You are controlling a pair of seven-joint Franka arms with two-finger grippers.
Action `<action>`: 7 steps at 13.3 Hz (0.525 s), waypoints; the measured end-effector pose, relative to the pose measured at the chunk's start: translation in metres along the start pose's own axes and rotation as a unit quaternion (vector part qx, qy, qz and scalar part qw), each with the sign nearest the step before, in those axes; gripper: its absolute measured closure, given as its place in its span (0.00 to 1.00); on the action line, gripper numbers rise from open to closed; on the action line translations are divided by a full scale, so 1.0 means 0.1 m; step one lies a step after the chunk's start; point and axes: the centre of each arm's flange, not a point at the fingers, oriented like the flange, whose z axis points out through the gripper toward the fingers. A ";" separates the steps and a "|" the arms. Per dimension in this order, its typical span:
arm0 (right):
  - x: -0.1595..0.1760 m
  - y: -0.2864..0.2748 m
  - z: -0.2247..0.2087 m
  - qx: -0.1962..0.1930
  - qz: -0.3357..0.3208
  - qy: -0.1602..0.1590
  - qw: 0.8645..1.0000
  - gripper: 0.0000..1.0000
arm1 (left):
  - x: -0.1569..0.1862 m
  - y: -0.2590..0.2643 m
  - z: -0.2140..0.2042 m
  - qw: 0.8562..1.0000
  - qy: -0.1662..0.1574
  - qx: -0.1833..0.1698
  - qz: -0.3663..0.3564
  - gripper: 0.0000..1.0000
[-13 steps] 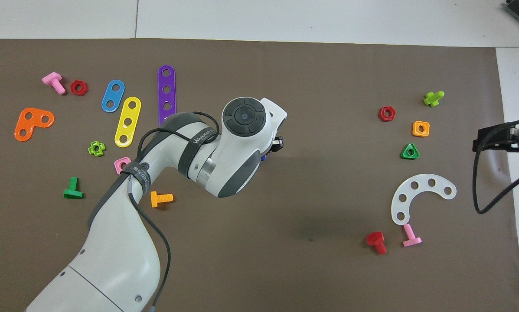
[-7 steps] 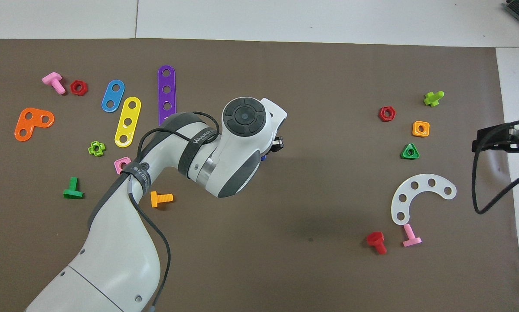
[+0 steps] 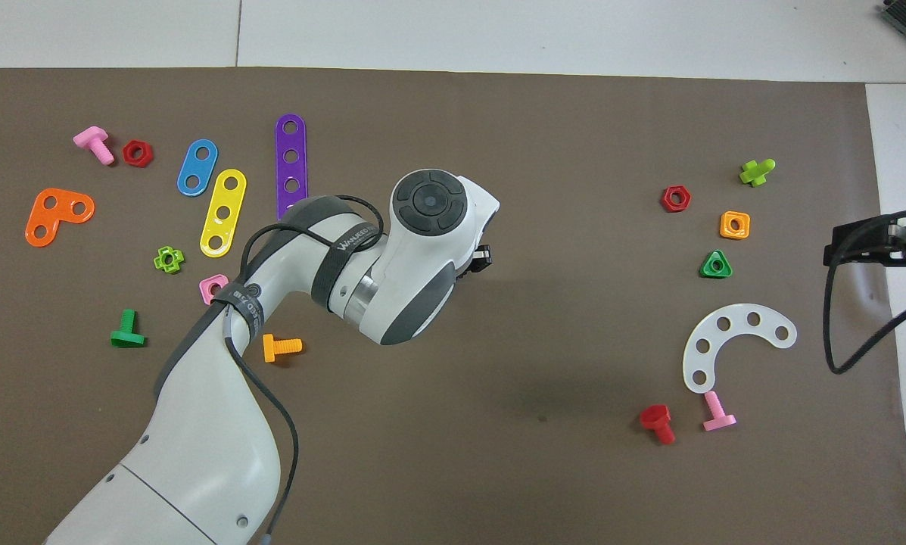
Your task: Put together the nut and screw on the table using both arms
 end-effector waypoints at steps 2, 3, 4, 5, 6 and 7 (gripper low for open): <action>0.00 0.00 0.01 0.000 0.000 0.000 1.000 0.00 | 0.00 0.01 0.00 1.000 0.000 -0.003 -0.001 0.53; 0.00 0.00 0.01 0.000 0.000 0.001 1.000 0.00 | 0.00 0.01 -0.01 1.000 0.002 -0.005 -0.001 0.53; 0.01 0.00 0.02 0.000 0.000 0.001 1.000 0.00 | 0.01 0.01 -0.01 1.000 0.004 -0.007 -0.001 0.53; 0.01 0.00 0.03 0.000 0.001 0.002 1.000 0.00 | 0.01 0.02 -0.01 1.000 0.005 -0.008 -0.001 0.52; 0.01 0.01 0.03 0.000 0.001 0.001 1.000 0.00 | 0.01 0.02 -0.01 1.000 0.005 -0.009 -0.001 0.50; 0.01 0.01 0.04 0.000 0.002 0.001 1.000 0.00 | 0.02 0.02 0.00 1.000 0.006 -0.009 -0.001 0.44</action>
